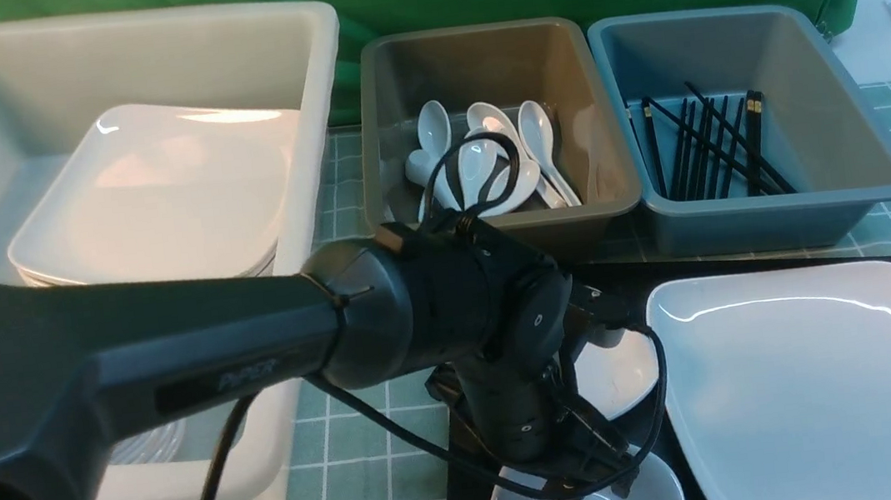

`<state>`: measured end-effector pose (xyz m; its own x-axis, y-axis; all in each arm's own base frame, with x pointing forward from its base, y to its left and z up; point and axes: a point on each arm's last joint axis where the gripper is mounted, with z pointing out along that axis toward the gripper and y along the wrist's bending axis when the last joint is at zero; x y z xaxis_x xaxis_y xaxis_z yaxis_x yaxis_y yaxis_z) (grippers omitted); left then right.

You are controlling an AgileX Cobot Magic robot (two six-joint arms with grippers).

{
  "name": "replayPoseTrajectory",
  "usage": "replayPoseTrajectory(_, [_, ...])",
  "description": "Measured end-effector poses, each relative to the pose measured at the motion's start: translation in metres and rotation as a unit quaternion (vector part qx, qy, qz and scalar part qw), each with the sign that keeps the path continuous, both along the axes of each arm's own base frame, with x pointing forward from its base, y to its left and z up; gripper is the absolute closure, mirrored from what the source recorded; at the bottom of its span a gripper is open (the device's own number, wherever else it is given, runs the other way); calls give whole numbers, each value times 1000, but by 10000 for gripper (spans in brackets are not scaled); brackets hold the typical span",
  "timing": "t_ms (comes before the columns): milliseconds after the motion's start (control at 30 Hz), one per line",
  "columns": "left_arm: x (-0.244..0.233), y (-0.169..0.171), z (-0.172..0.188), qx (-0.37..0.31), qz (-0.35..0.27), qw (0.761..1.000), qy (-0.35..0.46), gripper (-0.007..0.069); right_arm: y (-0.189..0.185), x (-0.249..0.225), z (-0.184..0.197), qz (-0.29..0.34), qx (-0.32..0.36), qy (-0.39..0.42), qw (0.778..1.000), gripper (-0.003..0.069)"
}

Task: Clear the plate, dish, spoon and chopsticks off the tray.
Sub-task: Use the left arm to grab a small plate from the dinner plate

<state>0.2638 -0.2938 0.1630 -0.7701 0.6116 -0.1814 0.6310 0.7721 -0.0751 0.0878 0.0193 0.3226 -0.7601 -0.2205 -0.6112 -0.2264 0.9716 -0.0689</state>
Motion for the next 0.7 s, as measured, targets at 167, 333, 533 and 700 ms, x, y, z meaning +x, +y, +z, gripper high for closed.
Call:
replayPoseTrajectory(167, [-6, 4, 6, 18, 6, 999, 34, 420, 0, 0, 0, 6, -4, -2, 1000, 640])
replayPoseTrajectory(333, [-8, 5, 12, 14, 9, 999, 35, 430, 1, 2, 1, 8, -1, -12, 1000, 640])
replayPoseTrajectory(533, [-19, 15, 56, -16, 10, 1000, 20, 580, 1, 2, 2, 9, -1, -17, 1000, 639])
replayPoseTrajectory(700, [-32, 34, 110, -59, 9, 998, -21, 604, 1, 3, 2, 10, 2, -23, 1000, 635])
